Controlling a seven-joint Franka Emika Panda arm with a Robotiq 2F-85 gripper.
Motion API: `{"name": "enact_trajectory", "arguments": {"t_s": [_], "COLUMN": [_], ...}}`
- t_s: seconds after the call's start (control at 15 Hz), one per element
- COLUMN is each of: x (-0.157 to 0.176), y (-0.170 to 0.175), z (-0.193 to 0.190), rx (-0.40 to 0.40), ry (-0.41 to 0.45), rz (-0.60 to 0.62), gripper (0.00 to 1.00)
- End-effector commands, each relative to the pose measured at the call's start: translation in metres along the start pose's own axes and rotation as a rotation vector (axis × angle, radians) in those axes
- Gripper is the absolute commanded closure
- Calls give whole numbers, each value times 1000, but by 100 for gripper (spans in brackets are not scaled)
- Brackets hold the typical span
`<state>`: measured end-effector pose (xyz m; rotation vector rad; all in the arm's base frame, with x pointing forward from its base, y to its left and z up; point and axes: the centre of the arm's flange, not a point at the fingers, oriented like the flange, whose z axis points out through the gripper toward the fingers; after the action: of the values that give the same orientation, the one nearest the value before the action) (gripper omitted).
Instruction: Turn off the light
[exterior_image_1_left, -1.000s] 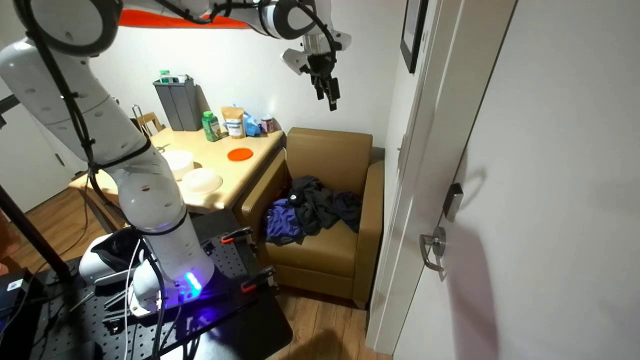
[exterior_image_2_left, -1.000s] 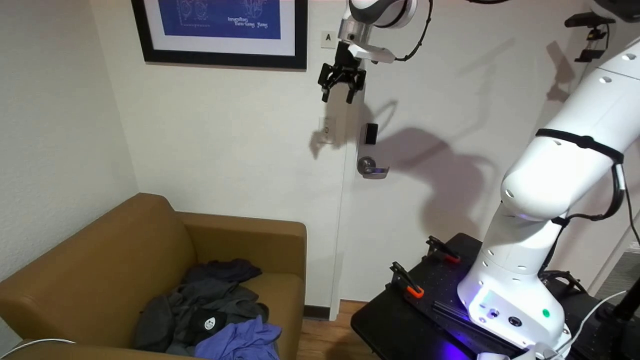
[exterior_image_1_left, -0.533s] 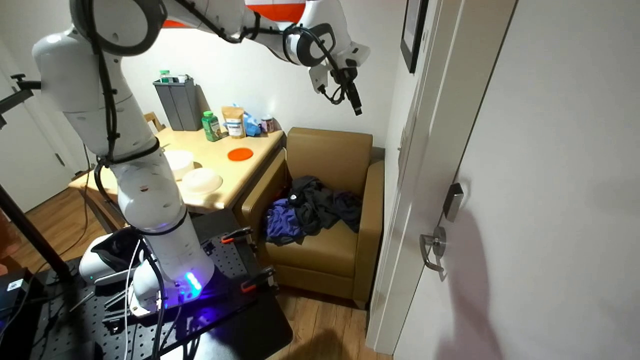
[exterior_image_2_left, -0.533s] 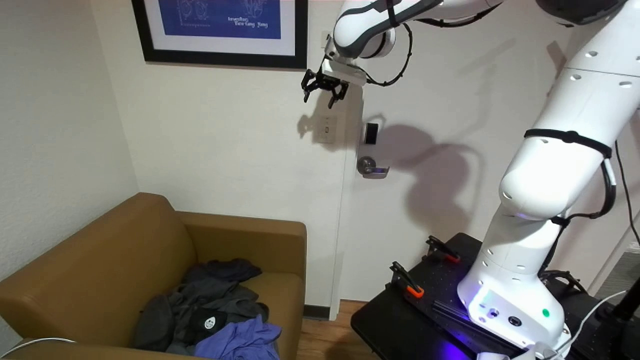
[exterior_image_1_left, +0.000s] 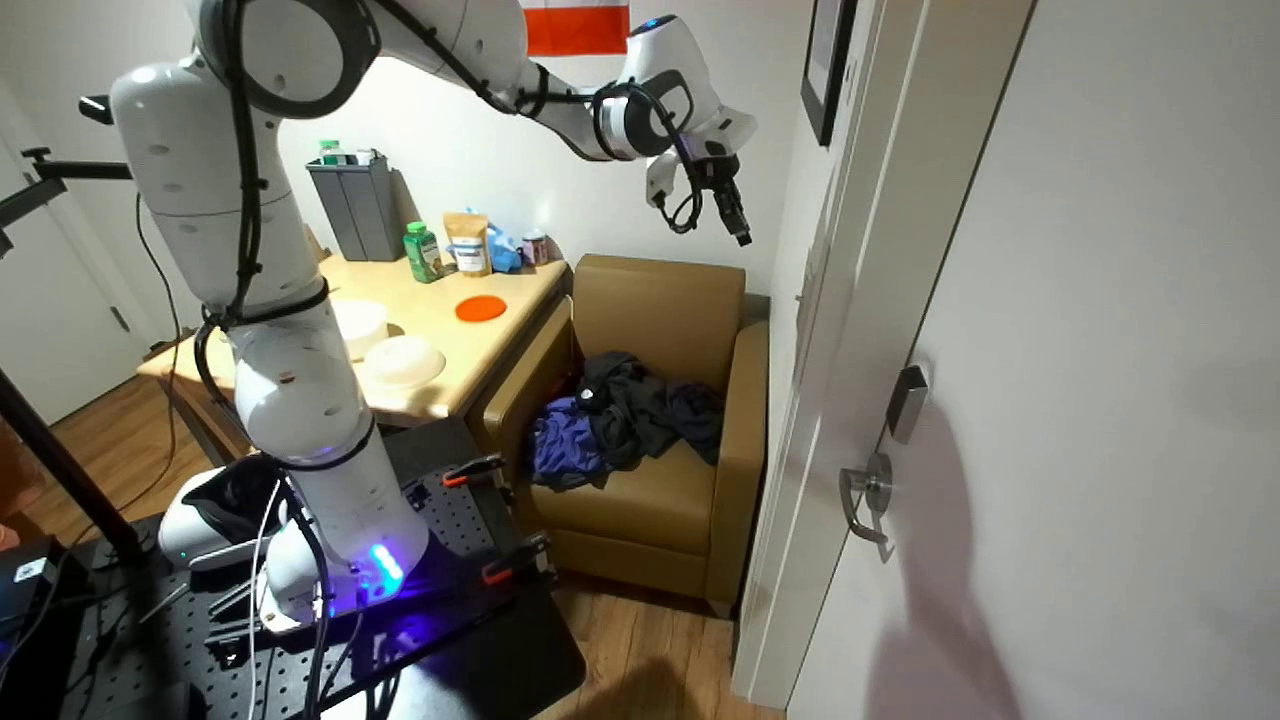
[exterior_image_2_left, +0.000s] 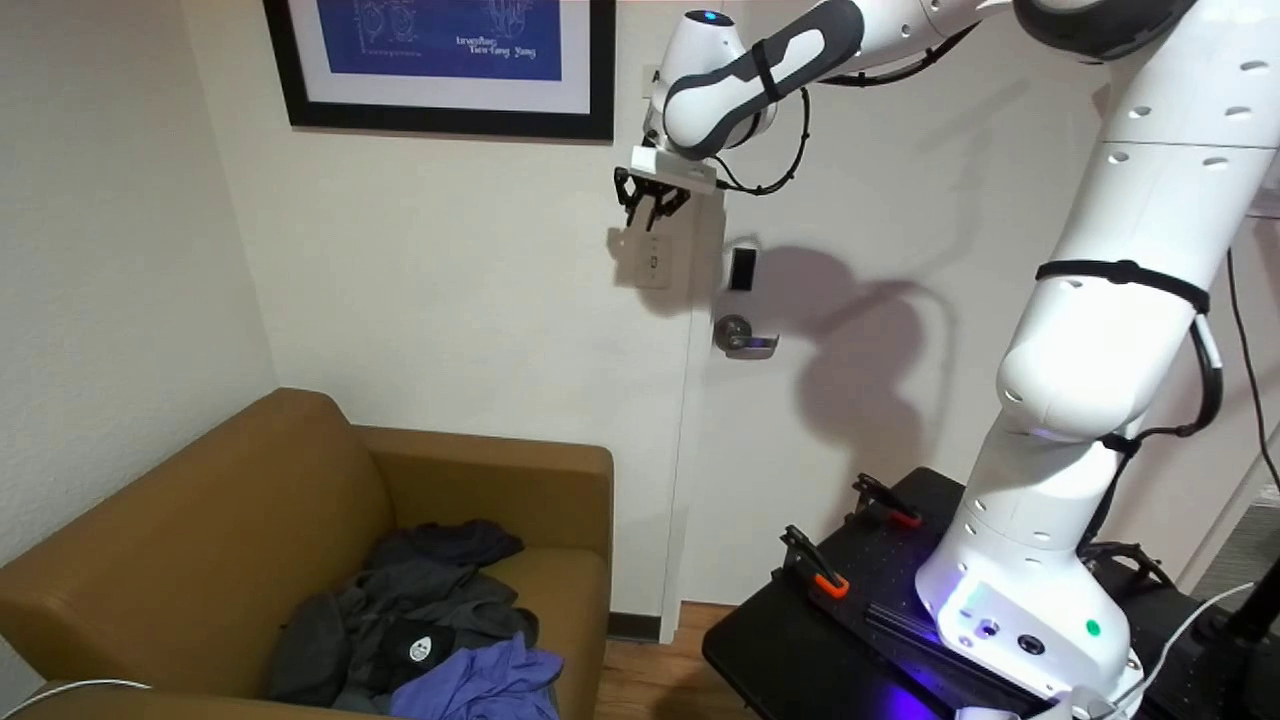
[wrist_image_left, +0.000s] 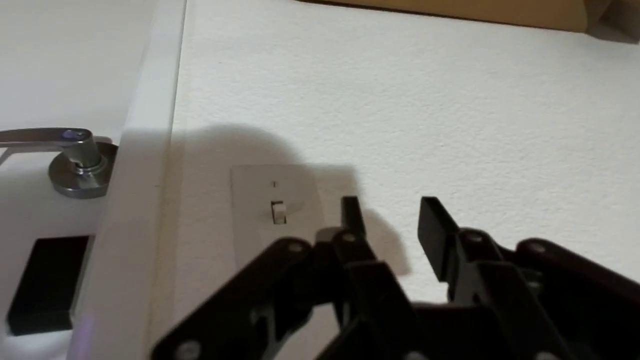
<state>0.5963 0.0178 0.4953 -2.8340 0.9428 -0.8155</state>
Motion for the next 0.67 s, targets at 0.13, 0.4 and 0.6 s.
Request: {"name": "enact_trajectory", "arguments": {"t_s": [0.13, 0.4, 0.6], "x": [12, 14, 16], "y": [8, 12, 12], "z": [9, 27, 41], "rx": [-60, -93, -133], "ry": [27, 28, 52], "rz": [65, 74, 79], "gripper": [100, 100, 100]}}
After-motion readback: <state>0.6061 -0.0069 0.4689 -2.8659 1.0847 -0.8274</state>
